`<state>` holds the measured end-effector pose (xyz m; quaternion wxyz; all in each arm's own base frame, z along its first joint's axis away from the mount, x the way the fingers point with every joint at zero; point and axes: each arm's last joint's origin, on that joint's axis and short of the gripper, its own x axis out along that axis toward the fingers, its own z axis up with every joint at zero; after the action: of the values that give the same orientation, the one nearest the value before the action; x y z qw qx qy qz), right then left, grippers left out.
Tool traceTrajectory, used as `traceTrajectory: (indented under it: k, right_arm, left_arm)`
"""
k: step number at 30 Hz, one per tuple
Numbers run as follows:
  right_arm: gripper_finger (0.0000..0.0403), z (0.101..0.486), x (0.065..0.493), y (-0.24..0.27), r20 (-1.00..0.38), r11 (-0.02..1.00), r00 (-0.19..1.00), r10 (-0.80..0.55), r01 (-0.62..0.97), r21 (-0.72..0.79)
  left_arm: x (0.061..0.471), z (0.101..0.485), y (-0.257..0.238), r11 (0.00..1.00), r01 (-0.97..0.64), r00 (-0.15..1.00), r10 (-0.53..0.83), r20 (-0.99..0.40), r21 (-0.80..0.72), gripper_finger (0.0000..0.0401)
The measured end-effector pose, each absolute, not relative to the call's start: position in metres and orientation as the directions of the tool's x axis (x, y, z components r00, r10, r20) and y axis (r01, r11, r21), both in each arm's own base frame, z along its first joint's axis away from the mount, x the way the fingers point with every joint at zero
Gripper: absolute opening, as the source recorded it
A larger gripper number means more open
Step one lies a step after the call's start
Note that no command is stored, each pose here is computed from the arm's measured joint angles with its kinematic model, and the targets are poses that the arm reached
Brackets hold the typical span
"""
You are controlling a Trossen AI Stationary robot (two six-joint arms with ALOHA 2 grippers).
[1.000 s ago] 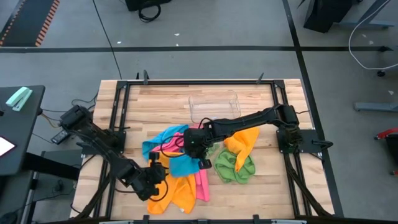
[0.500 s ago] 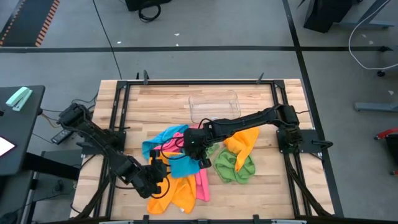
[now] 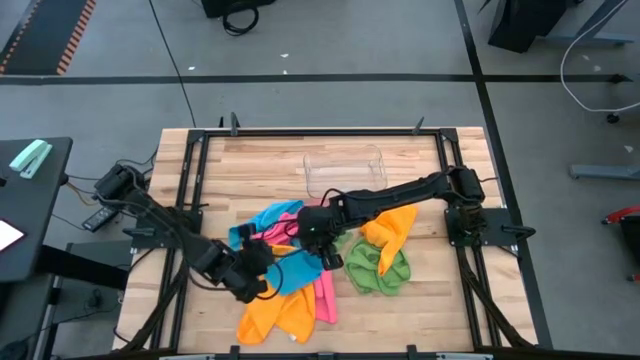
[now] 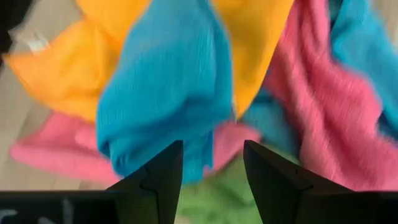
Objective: Fold microfiber towels
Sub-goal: Fold the bottom blue microfiber cloth
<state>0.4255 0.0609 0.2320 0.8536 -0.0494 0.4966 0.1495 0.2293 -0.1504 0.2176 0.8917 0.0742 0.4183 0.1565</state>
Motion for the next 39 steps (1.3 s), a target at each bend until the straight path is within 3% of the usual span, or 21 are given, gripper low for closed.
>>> traceTrajectory:
  k: [10,15,19,23,27,34,39]
  right_arm:
    - [0.0177,0.26,0.408,0.067,-0.859,0.958,0.482,0.174,-0.286,0.034]
    - [0.0177,0.283,0.399,0.076,-0.823,0.961,0.552,0.136,-0.277,-0.027]
    - [0.0177,0.285,0.397,0.086,-0.815,0.96,0.57,0.104,-0.272,-0.067]
    - [0.0177,0.285,0.395,0.096,-0.812,0.958,0.573,0.109,-0.279,-0.068]
    - [0.0177,0.286,0.393,0.106,-0.806,0.956,0.579,0.125,-0.287,-0.057]
    - [0.0177,0.286,0.387,0.125,-0.805,0.951,0.573,0.152,-0.308,-0.04]
    - [0.0177,0.273,0.389,0.142,-0.739,0.943,0.65,0.178,-0.328,-0.061]
  left_arm:
    - [0.227,0.226,-0.152,0.965,-0.118,0.636,0.255,-0.729,0.235,0.0128]
    - [0.234,0.238,-0.146,0.994,-0.068,0.653,0.107,-0.749,0.082,0.0122]
    - [0.244,0.235,-0.155,0.997,0.072,0.659,-0.048,-0.751,0.0,0.0125]
    - [0.255,0.217,-0.153,0.997,0.059,0.617,-0.004,-0.787,0.041,0.012]
    - [0.27,0.205,-0.14,0.986,0.0,0.628,0.131,-0.767,0.168,0.011]
    - [0.288,0.198,-0.123,0.971,0.018,0.639,0.172,-0.75,0.238,0.0099]
    - [0.29,0.196,-0.118,0.97,0.009,0.63,0.183,-0.755,0.243,0.0091]
